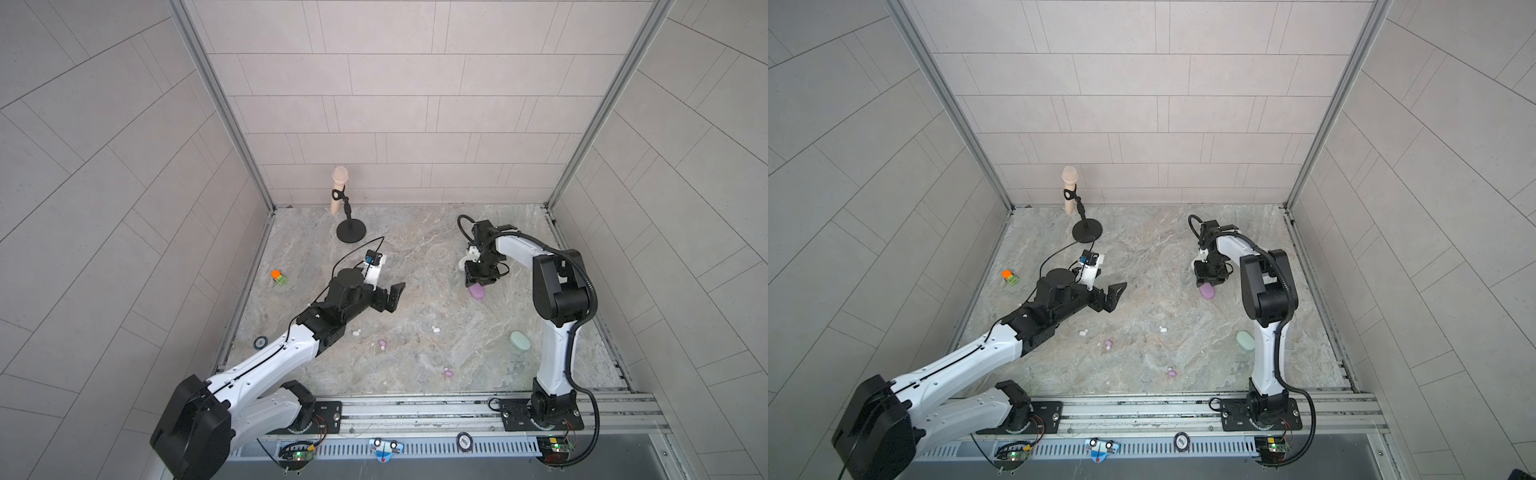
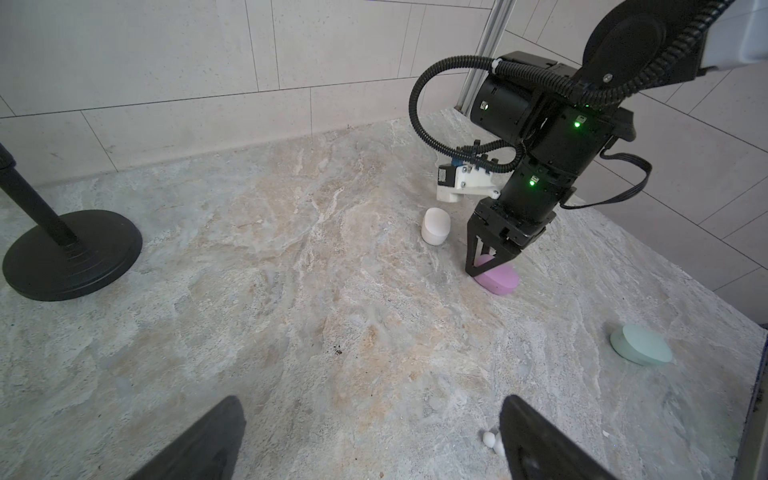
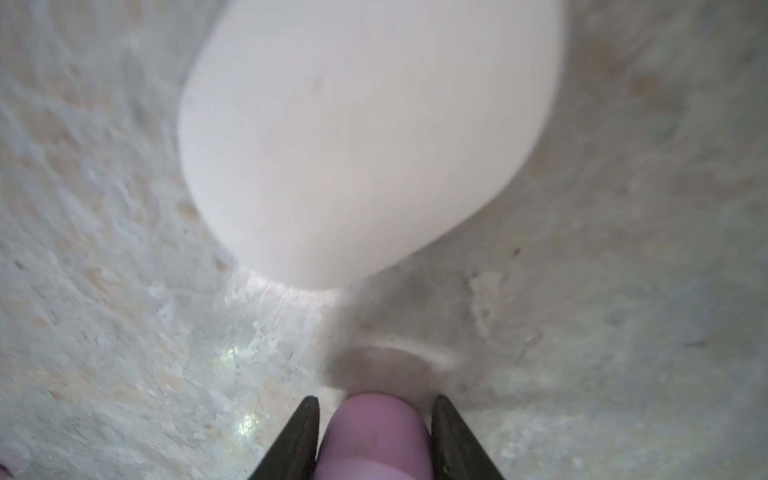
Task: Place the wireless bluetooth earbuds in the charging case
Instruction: 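Lift the pink oval case with the right gripper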
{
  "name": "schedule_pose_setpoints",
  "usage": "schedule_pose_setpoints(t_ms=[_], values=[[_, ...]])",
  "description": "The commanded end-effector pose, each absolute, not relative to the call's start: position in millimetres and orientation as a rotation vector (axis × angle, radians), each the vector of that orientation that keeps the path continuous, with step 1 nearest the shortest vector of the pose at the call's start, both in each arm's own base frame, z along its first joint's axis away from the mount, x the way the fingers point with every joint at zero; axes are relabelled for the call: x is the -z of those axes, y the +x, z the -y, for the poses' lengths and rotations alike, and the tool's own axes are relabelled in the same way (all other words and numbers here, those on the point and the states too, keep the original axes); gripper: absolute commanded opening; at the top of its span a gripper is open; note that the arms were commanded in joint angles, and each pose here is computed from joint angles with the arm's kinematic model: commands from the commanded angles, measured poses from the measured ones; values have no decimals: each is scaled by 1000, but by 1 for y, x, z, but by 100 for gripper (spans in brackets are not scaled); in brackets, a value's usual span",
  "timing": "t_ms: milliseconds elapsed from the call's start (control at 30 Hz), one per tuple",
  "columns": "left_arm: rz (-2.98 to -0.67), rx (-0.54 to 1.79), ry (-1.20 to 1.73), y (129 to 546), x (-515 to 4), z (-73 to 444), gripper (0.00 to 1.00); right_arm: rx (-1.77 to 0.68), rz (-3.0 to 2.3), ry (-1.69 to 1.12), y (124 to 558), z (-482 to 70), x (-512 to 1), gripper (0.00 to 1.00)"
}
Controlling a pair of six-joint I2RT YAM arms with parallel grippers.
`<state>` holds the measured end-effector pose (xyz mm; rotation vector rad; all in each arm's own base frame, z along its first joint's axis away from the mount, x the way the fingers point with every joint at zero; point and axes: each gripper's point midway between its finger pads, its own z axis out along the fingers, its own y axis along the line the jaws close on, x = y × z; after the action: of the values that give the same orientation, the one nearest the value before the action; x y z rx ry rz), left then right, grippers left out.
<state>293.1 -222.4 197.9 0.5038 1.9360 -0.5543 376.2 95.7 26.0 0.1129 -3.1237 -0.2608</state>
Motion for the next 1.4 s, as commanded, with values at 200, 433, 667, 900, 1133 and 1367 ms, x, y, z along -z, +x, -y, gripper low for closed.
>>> schedule_pose_setpoints(t_ms=[200,433,667,900,1133,1367], values=[[-1910,574,493,293,-210,223,100,-10,3075,344,329,-104,-35,55],[-1903,572,492,292,-212,221,100,-118,3143,302,310,-91,-40,74],[-1905,585,491,293,-211,224,100,-230,3153,274,301,-78,-35,77],[-1898,577,490,291,-214,221,100,-373,3180,240,304,-61,-44,79],[-1898,578,488,291,-214,221,100,-317,3225,201,309,-64,-58,80],[-1895,592,490,290,-214,222,100,-101,3292,-86,304,-82,-77,84]])
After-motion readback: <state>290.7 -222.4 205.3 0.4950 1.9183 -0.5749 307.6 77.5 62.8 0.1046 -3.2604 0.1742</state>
